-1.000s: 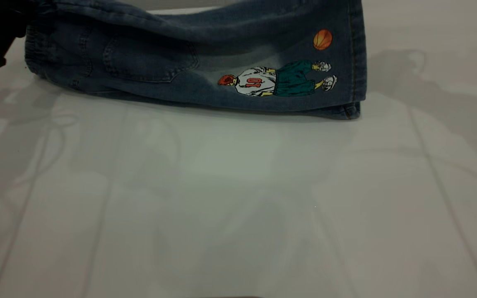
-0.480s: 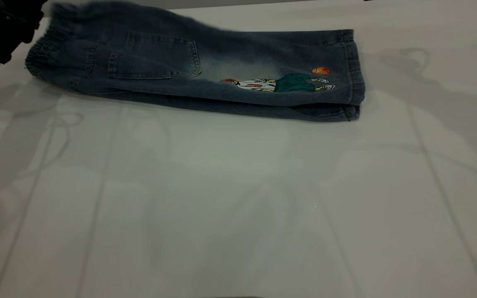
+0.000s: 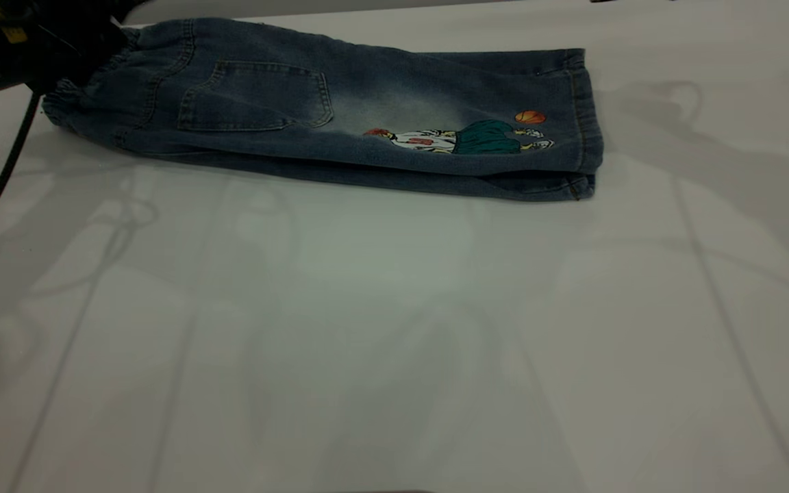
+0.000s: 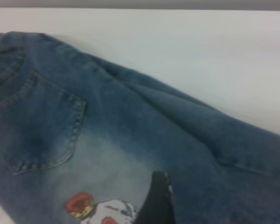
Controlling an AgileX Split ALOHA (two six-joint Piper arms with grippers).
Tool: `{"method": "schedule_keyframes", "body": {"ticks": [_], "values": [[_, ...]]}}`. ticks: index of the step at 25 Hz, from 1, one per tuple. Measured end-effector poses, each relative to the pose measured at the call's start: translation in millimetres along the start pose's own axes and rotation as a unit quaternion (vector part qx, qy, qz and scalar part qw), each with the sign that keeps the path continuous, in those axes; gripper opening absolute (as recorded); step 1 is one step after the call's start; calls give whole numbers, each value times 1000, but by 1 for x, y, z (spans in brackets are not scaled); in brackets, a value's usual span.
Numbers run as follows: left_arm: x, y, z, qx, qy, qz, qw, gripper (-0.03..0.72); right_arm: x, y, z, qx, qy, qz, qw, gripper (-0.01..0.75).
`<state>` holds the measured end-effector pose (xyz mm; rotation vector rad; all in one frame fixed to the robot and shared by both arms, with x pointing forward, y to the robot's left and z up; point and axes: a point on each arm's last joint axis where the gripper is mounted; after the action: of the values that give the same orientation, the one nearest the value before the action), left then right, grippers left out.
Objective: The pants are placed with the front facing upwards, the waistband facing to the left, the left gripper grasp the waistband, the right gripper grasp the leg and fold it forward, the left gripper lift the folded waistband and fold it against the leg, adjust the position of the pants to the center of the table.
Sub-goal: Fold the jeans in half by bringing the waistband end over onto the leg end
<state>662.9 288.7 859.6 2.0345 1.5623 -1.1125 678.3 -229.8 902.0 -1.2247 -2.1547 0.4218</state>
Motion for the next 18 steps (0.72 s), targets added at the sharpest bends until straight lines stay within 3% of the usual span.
{"method": "schedule_keyframes", "body": {"ticks": [6,15,18], "values": [[-2,8,-6,104,49,-81,990,535,2,0,4,19,-27,-13,999,582],[-30,19,-44,181,158,-132,962,535,5,0,-2,55,-52,-26,997,582],[-32,21,-48,196,140,-151,959,527,8,-1,-10,56,-46,-36,997,582]]}}
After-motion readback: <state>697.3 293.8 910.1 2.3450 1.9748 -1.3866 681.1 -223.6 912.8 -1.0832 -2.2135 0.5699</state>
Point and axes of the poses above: a point on each arm's last joint axis where the gripper is mounted, y pointing out along that axis toward the gripper, x along the wrist's bending axis when the last joint is at zero, z = x × y, and after that the axes turned 4 degrees about -y, right-handed
